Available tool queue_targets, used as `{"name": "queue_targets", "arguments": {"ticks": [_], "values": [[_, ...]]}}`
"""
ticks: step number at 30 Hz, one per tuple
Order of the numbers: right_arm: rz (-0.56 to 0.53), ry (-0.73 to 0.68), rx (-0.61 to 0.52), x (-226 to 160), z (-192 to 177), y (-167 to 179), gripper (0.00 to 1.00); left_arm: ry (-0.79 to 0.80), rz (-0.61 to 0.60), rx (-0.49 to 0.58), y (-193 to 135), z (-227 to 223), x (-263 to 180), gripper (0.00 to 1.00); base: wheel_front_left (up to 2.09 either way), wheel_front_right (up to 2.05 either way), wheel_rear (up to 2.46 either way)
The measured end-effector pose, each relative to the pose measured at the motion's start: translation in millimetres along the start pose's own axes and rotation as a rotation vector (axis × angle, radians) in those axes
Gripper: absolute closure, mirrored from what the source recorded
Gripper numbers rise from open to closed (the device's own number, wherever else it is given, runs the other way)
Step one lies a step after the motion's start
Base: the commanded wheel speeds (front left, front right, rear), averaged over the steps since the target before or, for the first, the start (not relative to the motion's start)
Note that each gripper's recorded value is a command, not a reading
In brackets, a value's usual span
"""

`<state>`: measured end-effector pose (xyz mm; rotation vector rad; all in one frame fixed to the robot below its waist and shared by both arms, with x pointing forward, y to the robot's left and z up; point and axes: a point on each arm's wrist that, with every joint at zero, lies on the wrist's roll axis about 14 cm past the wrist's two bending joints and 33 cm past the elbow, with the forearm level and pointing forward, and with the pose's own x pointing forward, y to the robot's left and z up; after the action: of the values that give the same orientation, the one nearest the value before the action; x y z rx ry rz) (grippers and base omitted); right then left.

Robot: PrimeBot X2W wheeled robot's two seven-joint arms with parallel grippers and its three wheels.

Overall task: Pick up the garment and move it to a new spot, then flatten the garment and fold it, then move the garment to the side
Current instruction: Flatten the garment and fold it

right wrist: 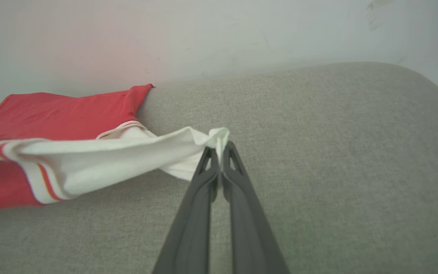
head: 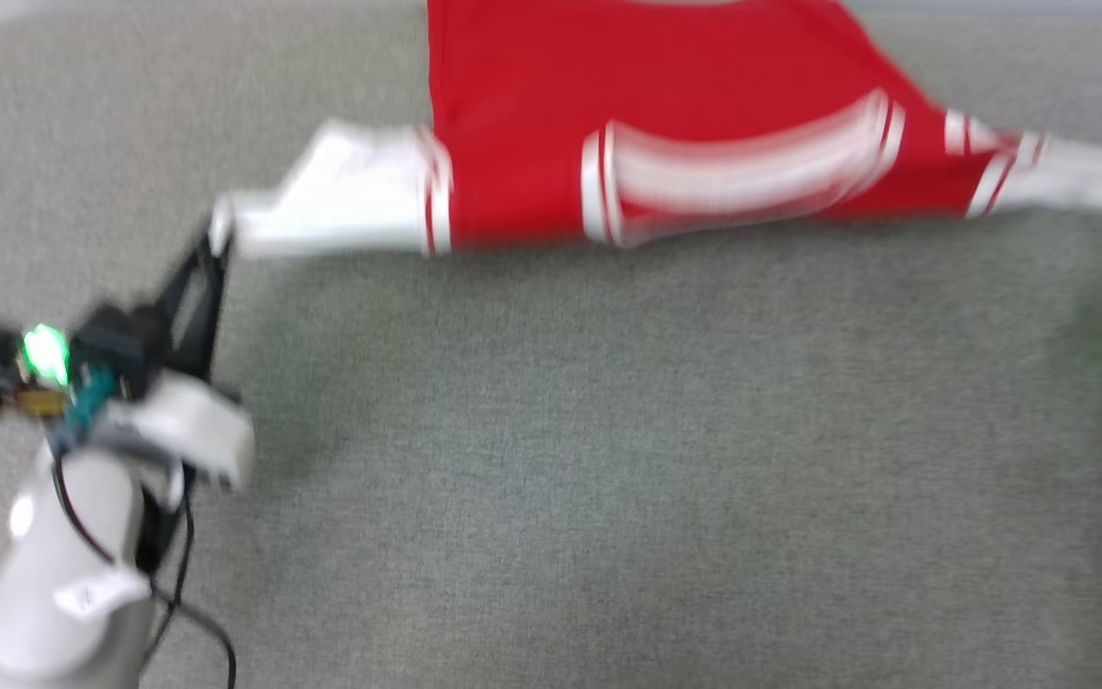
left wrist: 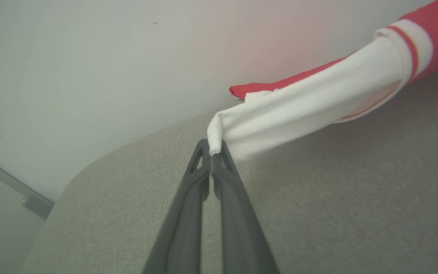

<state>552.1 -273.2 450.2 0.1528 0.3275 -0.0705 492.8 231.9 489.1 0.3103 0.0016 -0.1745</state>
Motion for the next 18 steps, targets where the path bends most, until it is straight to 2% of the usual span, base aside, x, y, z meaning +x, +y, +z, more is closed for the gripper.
{"name": "queue_targets", "arguments": {"ticks": [13,18], "values": [[0.118,0.145,-0.066,-94,-38,-1,1.0,0.125,-0.063,-0.071,-38,-31,-89,1.0,0.0,0.0,0.0],[0.145,0.211,-0.039,-124,-50,-5,1.0,0.177,-0.083,-0.089,-45,-35,-111,1.0,0.0,0.0,0.0]]}}
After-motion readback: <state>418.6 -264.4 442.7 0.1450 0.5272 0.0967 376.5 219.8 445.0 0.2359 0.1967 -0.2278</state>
